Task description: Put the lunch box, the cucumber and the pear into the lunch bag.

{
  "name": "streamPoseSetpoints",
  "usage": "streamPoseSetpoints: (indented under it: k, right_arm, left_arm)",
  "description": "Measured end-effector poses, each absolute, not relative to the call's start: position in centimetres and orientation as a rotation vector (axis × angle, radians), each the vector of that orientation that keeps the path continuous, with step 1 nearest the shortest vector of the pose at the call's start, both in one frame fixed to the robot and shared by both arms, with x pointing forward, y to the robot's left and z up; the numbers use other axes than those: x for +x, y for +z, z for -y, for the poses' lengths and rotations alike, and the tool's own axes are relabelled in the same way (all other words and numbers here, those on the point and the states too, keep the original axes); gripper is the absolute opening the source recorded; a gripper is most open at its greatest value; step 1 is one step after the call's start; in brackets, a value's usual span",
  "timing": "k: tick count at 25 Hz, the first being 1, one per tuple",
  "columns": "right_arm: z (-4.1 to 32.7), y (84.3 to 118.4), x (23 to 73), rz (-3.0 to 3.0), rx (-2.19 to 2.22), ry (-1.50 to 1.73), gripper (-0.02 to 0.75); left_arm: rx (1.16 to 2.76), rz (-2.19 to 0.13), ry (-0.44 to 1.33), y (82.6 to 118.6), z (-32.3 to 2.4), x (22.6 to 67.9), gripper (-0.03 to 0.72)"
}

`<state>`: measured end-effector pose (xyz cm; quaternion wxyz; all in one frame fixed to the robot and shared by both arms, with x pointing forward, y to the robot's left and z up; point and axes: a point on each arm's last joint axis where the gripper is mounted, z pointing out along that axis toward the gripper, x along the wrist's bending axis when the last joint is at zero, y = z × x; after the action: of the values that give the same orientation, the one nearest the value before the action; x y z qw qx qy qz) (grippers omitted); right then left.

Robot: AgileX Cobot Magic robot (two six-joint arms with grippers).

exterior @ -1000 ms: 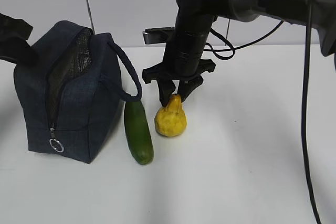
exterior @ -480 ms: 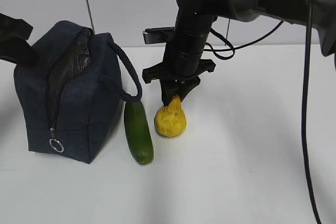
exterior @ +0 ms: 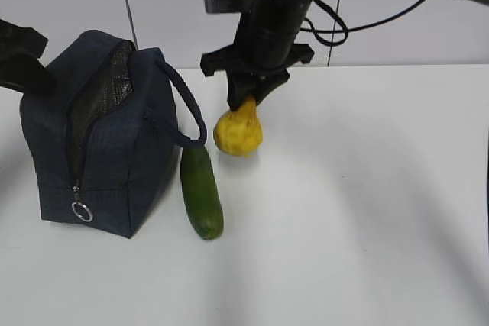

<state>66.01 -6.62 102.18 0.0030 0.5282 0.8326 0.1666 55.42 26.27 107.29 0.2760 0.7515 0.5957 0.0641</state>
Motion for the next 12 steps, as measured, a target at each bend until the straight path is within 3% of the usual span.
streamPoseSetpoints:
  k: [5,8,12]
  right_arm:
    - [6.5,107.3,66.0,-2.533,1.575,0.708,0.249]
    - [6.1,112.2,65.7,-2.468,1.511,0.951,0.249]
    - [5.3,115.3,64.7,-2.482,1.446,1.187,0.249]
  left_arm:
    - [2.019,-1.601,0.172,107.3,-26.3,55.4,0.022]
    - [2.019,-1.601,0.172,107.3,-26.3,55.4,0.022]
    - [2.019,-1.601,0.172,107.3,-26.3,55.4,0.022]
